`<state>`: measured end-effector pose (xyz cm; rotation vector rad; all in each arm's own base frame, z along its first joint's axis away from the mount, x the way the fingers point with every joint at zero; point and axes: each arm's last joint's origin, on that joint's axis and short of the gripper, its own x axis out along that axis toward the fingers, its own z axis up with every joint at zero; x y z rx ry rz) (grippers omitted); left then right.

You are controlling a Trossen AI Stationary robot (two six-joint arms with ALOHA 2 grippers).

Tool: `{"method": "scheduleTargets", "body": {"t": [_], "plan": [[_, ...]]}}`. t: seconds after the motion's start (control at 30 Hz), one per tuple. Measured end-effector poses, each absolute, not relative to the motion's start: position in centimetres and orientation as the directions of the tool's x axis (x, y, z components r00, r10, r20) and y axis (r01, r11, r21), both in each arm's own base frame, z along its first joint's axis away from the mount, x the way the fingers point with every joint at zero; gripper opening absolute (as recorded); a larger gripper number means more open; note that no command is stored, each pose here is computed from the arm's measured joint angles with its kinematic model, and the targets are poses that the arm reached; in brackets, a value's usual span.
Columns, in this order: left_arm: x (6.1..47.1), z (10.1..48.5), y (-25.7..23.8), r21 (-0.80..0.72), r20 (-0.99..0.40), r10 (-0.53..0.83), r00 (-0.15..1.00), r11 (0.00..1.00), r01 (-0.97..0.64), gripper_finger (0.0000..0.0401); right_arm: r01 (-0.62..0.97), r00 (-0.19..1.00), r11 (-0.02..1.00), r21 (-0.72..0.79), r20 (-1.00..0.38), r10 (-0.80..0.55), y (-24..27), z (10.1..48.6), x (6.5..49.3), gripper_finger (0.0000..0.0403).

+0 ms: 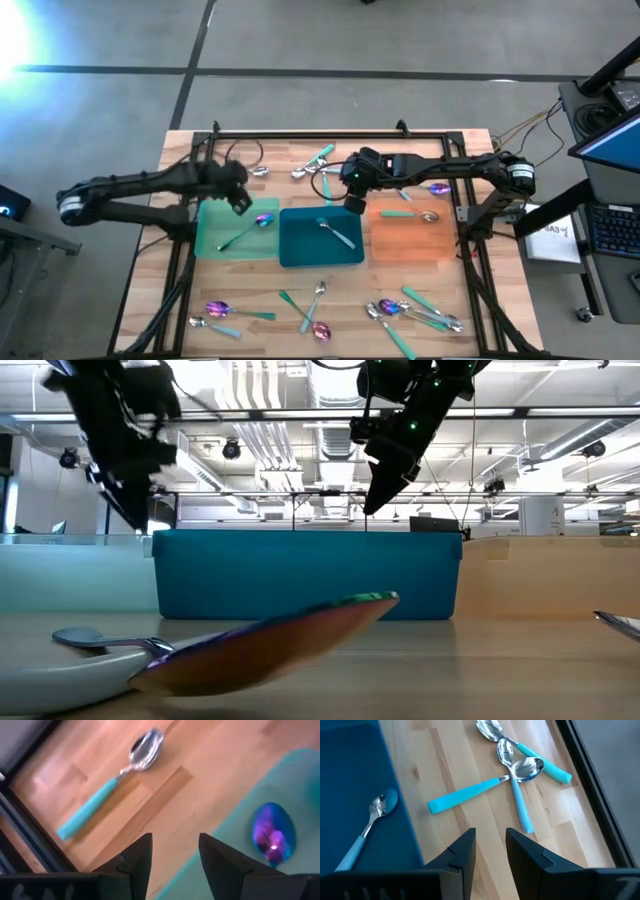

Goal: Sort silverware by color (type)
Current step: Put the green spoon into the orange bin

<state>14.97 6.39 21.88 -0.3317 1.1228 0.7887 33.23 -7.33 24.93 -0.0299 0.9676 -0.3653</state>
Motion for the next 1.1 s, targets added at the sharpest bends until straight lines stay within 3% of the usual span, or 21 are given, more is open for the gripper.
{"method": "scheduleTargets", "body": {"t": [0.3, 0.43, 0.67, 0.83, 1.1], "plan": [[13.2, 19.2, 13.0, 0.089, -0.958, 0.280, 0.057, 0.482, -0.871, 0.0146, 0.271, 0.512, 0.942, -0.200, -0.798, -0.317, -7.3, 24.9, 33.2, 0.0098], [13.6, 18.7, 13.9, 0.091, -0.964, 0.262, 0.037, 0.462, -0.882, 0.0146, 0.268, 0.510, 0.942, -0.202, -0.799, -0.317, -7.3, 24.9, 33.2, 0.0098], [15.7, 20.2, 15.2, 0.049, -0.960, 0.250, 0.127, 0.597, -0.801, 0.0146, 0.245, 0.506, 0.945, -0.218, -0.802, -0.316, -7.3, 24.9, 33.2, 0.0098], [16.5, 20.6, 16.3, 0.182, -0.949, 0.307, 0.073, 0.723, -0.667, 0.0146, 0.238, 0.507, 0.945, -0.223, -0.802, -0.316, -7.3, 24.9, 33.2, 0.0098], [17.6, 18.1, 17.5, 0.198, -0.970, 0.242, 0.004, 0.803, -0.562, 0.0146, 0.238, 0.504, 0.945, -0.222, -0.804, -0.316, -7.3, 24.9, 33.1, 0.0098]]}}
